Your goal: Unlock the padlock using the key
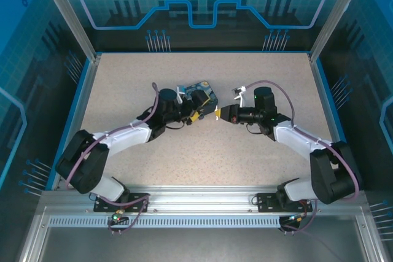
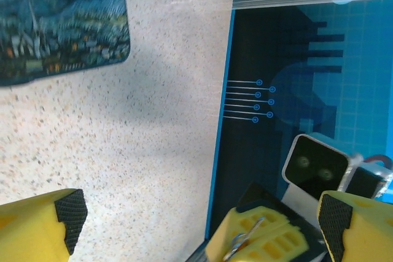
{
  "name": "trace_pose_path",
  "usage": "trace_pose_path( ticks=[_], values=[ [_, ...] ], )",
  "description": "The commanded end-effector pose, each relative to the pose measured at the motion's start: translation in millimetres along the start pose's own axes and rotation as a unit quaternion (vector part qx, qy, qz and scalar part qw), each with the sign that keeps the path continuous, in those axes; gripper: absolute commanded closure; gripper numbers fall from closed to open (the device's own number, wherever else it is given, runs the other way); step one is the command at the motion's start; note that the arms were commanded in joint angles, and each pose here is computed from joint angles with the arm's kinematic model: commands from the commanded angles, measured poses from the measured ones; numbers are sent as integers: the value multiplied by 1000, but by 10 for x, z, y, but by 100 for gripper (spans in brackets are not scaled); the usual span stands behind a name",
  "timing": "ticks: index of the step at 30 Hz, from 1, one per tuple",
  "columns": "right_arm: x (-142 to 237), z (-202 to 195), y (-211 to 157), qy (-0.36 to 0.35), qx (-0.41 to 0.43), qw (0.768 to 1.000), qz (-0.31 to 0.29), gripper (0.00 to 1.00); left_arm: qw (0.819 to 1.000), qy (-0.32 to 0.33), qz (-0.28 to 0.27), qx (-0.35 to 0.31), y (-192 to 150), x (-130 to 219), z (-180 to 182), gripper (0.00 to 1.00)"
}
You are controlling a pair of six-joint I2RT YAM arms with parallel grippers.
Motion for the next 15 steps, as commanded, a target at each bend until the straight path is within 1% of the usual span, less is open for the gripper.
trace_pose_path(
  ticks=[1,2,5,10,14,15],
  values=[
    [6,153,-88,51,37,997,48,100,997,21,27,-72,53,180,8,4],
    [4,160,-87,54,39,996,51,100,996,18,32,-77,80,205,3,5],
    [-19,189,-94,66,40,995,62,100,994,4,59,-88,89,245,-6,13],
    [-107,221,-121,77,39,993,79,100,987,-17,120,-103,-48,203,-17,28],
    [-216,213,-156,72,38,993,90,100,986,-40,133,-90,-87,169,-33,39],
    [-242,214,-166,72,38,992,92,100,986,-47,135,-88,-98,166,-49,41]
  ],
)
Point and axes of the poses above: each hand's point on the last joint's axis, 136 mm out from that joint toward the fingers, its own x axis back along the fingers, its own z axis along the line the jaws close on, y = z × x, the point moved 1 cm from there along x, back along the fingers, and after that the axes turned 5 degrees about x, right-handed, at the moved point
